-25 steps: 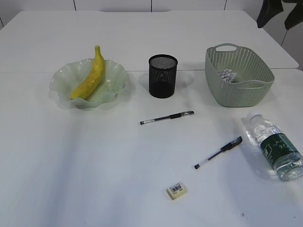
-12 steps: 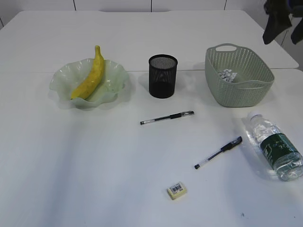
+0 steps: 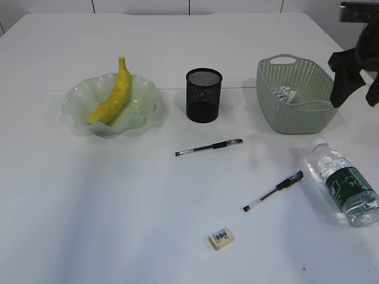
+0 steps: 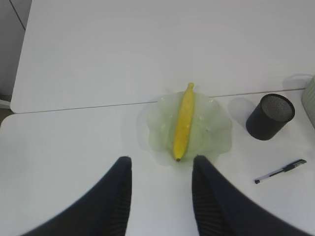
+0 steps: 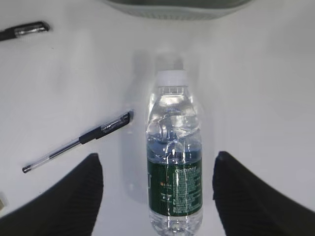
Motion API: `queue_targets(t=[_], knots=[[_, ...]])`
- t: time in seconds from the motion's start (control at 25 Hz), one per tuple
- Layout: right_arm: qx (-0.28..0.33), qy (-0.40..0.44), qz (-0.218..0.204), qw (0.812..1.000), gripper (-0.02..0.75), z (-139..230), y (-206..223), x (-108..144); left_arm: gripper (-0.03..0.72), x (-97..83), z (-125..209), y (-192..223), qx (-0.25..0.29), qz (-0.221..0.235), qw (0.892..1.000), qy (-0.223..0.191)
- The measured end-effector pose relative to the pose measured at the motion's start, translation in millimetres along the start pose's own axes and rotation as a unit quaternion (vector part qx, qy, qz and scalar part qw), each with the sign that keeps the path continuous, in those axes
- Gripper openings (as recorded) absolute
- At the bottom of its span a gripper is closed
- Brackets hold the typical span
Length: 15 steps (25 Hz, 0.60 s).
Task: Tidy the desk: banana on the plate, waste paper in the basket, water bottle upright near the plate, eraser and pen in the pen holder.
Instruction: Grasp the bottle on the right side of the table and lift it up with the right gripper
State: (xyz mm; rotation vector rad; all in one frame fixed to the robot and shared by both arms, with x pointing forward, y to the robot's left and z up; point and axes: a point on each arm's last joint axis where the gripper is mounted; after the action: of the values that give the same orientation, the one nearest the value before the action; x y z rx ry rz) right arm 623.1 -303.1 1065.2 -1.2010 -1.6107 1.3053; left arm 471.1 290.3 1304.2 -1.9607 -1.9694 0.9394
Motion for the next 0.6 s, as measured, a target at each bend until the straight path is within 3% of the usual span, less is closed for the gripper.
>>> queue_targets(t=[0.6], knots=[[0.031,-0.009,0.002,0.999,0.547,9.9,15.7,0.2,0.286,0.0,0.0,0.0,0.0,0.0,1.0,0.002]])
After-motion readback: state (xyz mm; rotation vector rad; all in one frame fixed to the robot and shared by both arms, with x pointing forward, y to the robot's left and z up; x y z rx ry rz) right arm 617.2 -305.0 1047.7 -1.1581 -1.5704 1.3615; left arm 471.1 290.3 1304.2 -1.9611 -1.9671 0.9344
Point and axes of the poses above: a point on each arm's last joint axis where the gripper is mounted, y pointing out along that axis toward the gripper, x along the wrist's bending axis when the last joint is at zero, z = x × y, and after that the axes turned 14 degrees about -y, right-handed
